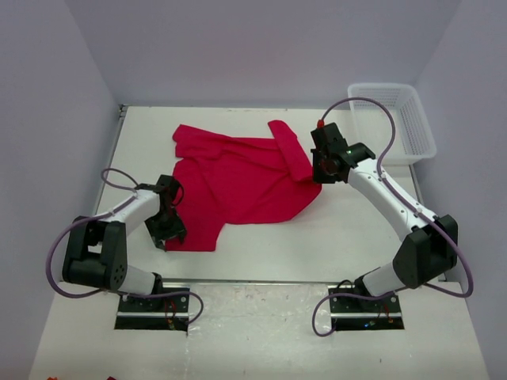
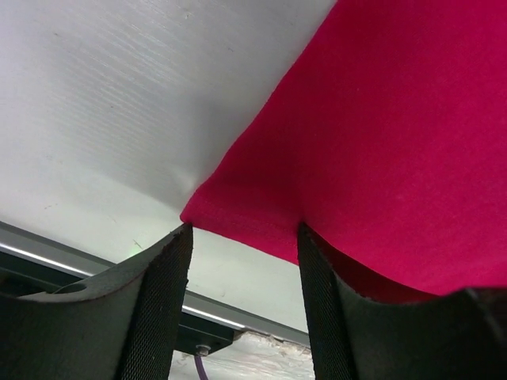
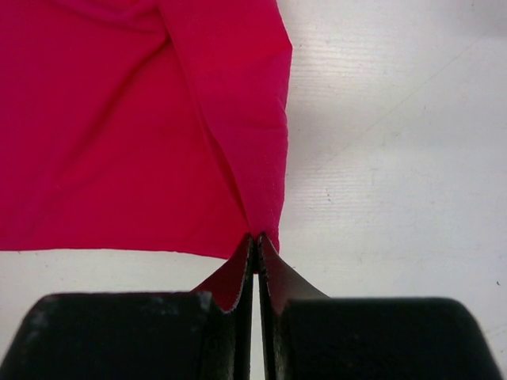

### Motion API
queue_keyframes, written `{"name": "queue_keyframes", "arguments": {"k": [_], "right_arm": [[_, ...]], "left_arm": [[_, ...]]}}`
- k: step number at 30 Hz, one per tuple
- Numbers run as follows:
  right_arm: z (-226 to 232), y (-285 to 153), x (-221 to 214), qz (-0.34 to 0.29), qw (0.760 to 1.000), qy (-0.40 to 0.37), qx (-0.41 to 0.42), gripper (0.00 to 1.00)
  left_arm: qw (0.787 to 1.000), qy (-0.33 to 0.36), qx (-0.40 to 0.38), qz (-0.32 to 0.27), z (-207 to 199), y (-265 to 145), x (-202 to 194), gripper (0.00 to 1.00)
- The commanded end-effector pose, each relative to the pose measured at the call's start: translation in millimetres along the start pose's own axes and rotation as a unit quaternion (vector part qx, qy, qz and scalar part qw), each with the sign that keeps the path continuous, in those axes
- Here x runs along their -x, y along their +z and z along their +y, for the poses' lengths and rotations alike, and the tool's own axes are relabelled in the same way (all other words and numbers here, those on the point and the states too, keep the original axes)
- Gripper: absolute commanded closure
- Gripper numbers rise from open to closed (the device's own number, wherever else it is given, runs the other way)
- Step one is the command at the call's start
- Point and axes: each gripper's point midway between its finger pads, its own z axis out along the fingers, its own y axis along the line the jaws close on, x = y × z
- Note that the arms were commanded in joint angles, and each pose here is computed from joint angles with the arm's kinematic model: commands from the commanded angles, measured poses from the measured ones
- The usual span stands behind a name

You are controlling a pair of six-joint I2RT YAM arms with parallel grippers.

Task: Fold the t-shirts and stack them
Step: Flatten out the tshirt

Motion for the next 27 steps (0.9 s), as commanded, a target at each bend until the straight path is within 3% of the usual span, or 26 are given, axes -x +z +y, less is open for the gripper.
{"name": "queue_keyframes", "arguments": {"k": [1, 10, 17, 25, 27], "right_arm": [[0, -17, 13, -0.035, 0.999, 0.009, 0.018, 1.0], [-1, -22, 16, -0.036, 0.999, 0.015, 0.017, 1.0], [-4, -17, 13, -0.028, 0.999, 0.016, 0.008, 1.0], [-3, -15, 16, -0.023, 1.0, 0.019, 0.002, 1.0], [-4, -15, 18, -0.025, 0.999, 0.019, -0.002, 1.0]], "left_arm": [[1.0, -0.003, -0.023, -0.009, -8, 7, 15, 0.43], [0.999, 0.002, -0.036, 0.015, -16, 31, 20, 0.45], [0.998, 0.009, -0.046, 0.032, -20, 45, 15, 0.71], [0.998, 0.003, -0.068, 0.016, -26, 28, 23, 1.0], [0.997, -0.001, -0.08, 0.001, -29, 14, 30, 1.0]]}}
